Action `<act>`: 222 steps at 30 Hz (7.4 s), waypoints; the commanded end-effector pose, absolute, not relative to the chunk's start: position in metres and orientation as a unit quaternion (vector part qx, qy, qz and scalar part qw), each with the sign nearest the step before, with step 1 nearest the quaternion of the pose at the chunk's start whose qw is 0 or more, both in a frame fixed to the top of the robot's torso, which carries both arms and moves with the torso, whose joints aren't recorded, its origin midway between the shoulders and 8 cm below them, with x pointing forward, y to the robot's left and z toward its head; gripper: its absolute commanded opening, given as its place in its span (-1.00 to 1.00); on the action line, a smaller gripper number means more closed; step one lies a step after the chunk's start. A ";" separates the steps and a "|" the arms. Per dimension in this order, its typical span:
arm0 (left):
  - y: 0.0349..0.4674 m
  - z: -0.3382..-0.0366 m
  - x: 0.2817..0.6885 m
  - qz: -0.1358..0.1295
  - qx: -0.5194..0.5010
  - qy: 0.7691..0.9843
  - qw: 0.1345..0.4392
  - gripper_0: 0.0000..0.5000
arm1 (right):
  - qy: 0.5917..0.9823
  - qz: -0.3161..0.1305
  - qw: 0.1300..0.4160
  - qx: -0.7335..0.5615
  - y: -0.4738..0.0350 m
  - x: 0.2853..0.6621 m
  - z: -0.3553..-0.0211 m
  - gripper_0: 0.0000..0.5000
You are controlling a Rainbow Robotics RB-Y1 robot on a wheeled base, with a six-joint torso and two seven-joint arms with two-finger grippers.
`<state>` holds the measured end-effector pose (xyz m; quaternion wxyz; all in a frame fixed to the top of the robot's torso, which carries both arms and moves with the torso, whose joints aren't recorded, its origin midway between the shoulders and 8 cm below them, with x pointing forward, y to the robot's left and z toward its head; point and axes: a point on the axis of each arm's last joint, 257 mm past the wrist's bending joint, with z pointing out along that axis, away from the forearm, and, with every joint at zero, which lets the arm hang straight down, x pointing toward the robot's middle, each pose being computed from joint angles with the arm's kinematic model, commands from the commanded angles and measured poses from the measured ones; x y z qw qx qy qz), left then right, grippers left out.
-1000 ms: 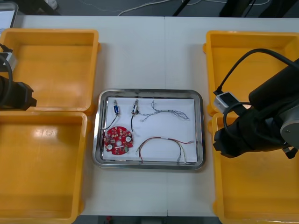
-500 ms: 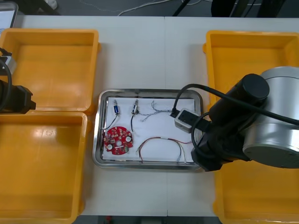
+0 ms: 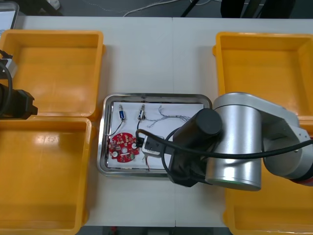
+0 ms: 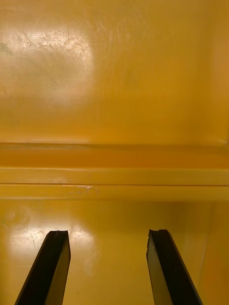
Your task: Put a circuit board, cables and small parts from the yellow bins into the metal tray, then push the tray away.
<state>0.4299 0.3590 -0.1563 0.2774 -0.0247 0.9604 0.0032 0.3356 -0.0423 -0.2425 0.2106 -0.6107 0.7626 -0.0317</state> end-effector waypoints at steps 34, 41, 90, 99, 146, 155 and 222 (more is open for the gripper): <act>0.375 -0.136 0.431 0.028 -0.018 0.953 0.301 0.89 | 0.660 -0.110 0.209 -0.713 0.026 0.332 -0.314 1.00; 0.375 -0.136 0.431 0.028 -0.018 0.953 0.301 0.89 | 0.659 -0.115 0.209 -0.713 0.023 0.334 -0.315 0.80; 0.375 -0.136 0.431 0.028 -0.018 0.953 0.301 0.89 | 0.632 -0.218 0.290 -0.685 0.004 0.435 -0.251 -1.00; 0.375 -0.136 0.431 0.028 -0.018 0.953 0.301 0.90 | 0.627 -0.246 0.309 -0.672 0.002 0.472 -0.236 -1.00; 0.375 -0.136 0.431 0.028 -0.018 0.953 0.301 0.89 | 0.559 -0.273 0.420 -0.661 0.018 0.615 -0.172 -1.00; 0.375 -0.136 0.431 0.028 -0.018 0.953 0.301 0.89 | 0.553 -0.273 0.424 -0.663 0.029 0.616 -0.168 -0.39; 0.375 -0.136 0.431 0.028 -0.018 0.953 0.301 0.89 | 0.967 -0.059 0.223 -0.111 -0.250 0.422 -0.141 1.00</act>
